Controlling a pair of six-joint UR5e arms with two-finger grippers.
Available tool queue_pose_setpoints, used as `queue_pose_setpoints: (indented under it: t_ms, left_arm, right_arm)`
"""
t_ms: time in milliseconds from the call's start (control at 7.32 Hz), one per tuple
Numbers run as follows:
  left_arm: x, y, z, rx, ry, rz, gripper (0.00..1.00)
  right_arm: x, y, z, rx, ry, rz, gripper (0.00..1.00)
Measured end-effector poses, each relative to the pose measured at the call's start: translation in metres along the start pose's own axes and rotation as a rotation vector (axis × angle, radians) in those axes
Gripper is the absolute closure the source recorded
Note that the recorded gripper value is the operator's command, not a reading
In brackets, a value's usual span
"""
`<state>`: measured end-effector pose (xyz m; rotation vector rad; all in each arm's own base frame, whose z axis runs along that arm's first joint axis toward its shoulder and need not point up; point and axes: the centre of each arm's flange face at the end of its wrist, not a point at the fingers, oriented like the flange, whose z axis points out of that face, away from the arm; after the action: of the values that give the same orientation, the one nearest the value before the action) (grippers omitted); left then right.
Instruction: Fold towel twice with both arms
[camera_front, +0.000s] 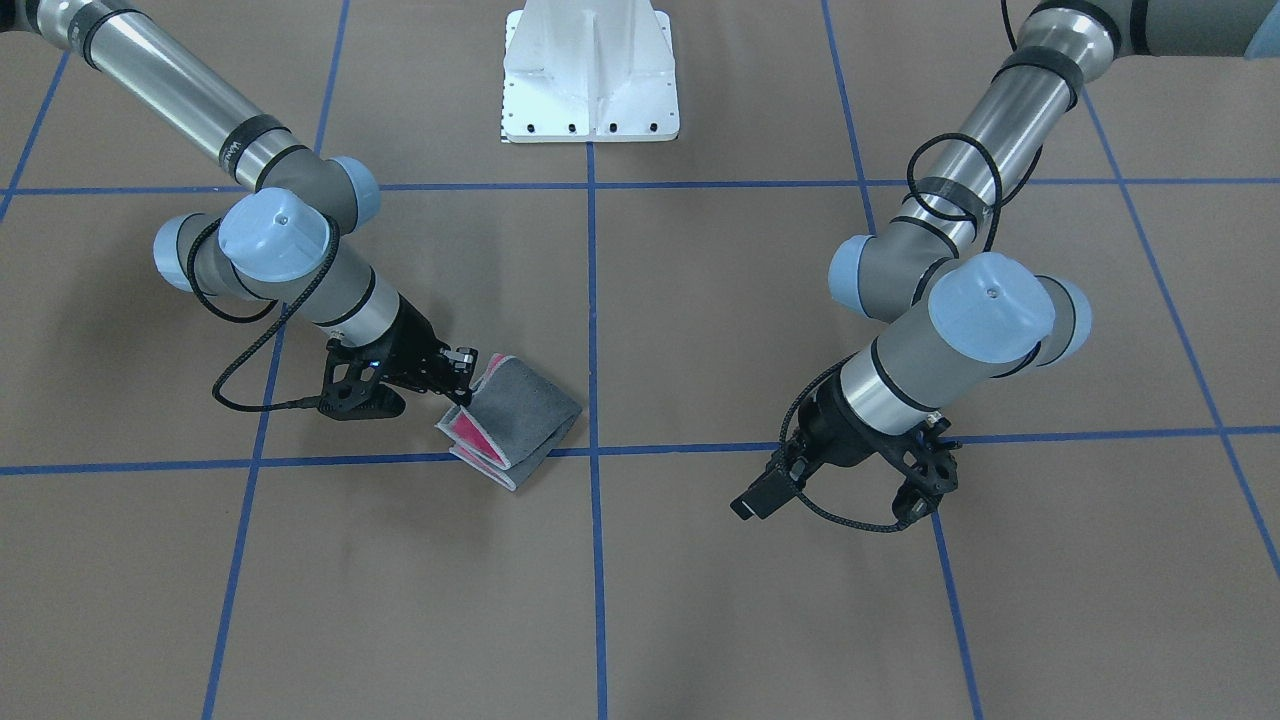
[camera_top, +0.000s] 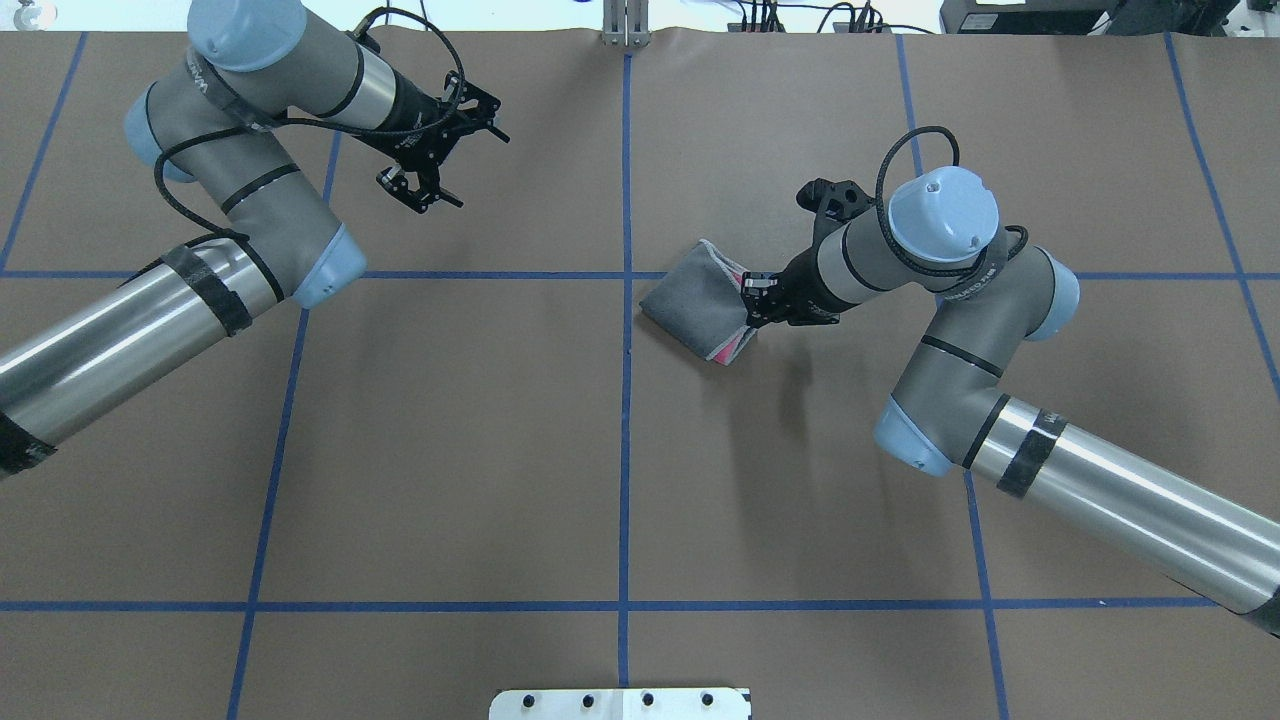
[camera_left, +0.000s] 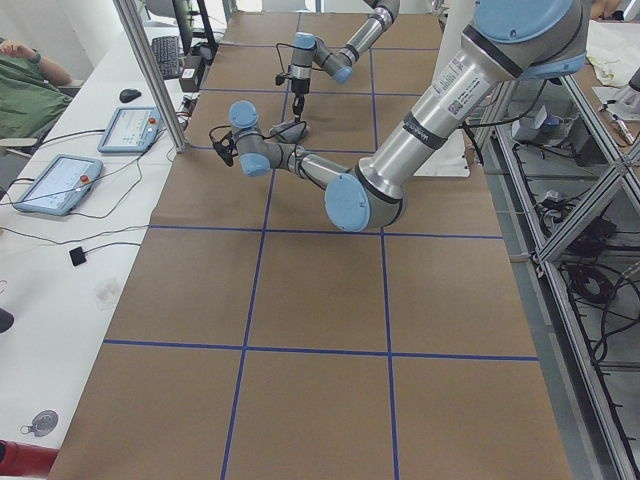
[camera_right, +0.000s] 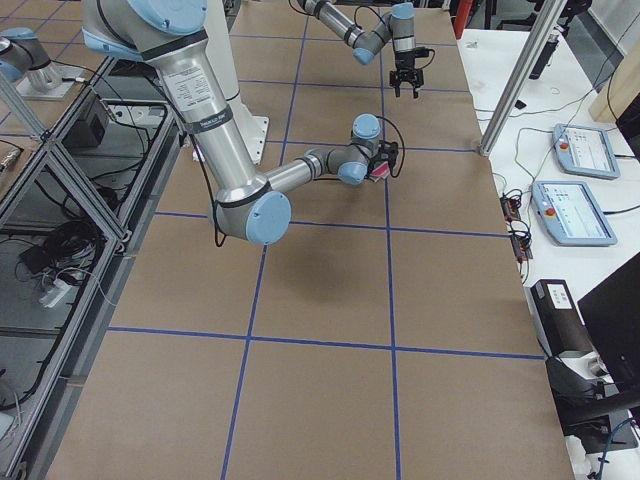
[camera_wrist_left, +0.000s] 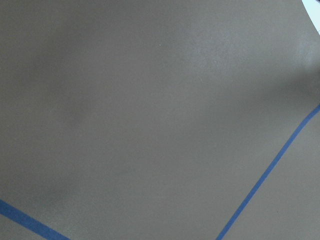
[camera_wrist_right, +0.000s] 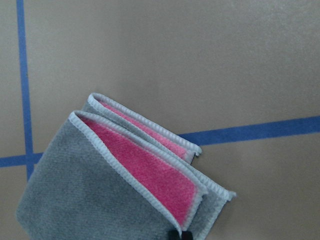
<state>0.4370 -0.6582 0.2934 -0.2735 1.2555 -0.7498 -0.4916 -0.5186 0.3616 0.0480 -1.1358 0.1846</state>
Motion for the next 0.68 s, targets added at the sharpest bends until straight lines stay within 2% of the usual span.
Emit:
queue_pose_setpoints:
  t_ms: [137,273,683]
  left_arm:
    - [-0.001,0.000,0.001,0.000,-0.001,0.000,0.00]
    - [-0.001,0.000,0.001,0.000,-0.001,-0.001,0.00]
    - [0.002,0.000,-0.004,0.000,0.009,0.006,0.00]
  right_arm:
    - [0.000,-0.003,-0.003,-0.003,-0.006,0.001,0.41]
    - [0.000,-0.008,-0.009,-0.007,-0.013,0.007,0.01]
    - [0.004,-0.046,-0.056,-0.035,-0.054,0.050,0.00]
